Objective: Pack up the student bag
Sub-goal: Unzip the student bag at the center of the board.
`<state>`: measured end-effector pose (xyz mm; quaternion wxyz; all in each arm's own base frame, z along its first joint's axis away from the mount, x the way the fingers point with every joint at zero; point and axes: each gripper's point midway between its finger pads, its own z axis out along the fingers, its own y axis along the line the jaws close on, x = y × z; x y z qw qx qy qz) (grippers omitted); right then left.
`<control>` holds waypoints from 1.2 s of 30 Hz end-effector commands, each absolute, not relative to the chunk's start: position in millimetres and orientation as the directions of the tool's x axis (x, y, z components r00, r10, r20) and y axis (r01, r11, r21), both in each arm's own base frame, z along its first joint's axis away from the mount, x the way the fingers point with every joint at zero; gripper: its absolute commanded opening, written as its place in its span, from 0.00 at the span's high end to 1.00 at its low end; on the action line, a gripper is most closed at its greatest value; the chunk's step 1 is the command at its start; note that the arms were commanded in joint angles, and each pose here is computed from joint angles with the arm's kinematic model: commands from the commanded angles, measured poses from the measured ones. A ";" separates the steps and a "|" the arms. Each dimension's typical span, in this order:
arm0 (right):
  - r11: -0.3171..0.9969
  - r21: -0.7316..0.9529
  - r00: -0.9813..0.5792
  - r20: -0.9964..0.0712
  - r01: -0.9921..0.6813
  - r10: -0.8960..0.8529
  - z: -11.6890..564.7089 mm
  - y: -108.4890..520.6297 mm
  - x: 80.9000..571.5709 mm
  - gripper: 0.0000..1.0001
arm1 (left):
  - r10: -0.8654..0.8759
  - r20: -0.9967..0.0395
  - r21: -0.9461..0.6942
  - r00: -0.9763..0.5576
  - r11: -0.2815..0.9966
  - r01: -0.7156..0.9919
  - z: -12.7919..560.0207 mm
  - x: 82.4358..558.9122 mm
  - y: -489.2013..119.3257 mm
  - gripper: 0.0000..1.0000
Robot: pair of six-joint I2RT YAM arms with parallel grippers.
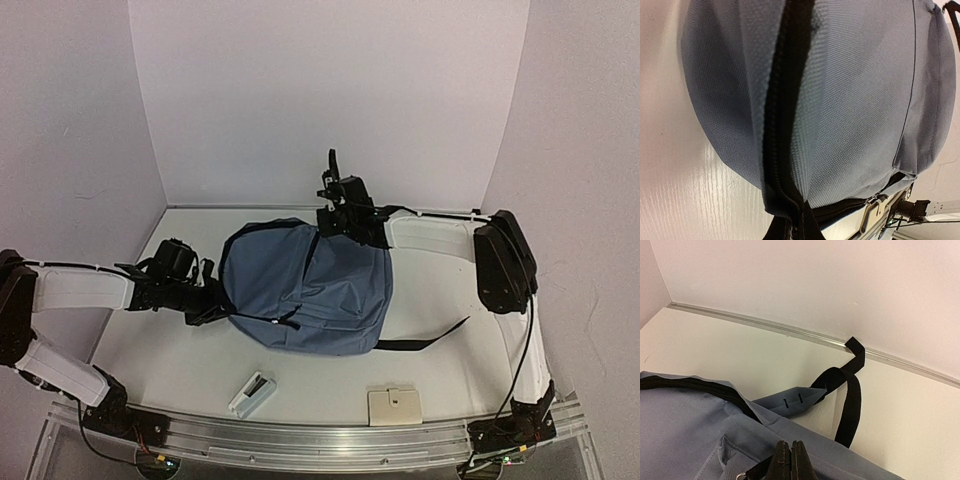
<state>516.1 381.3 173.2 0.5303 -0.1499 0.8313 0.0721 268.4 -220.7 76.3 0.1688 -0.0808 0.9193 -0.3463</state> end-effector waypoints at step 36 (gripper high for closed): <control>0.854 0.486 -0.761 -0.621 -0.186 0.188 150.3 294.5 363.3 0.35 | -0.156 -0.462 -0.394 -0.873 0.918 0.045 124.2 354.7 -183.1 0.19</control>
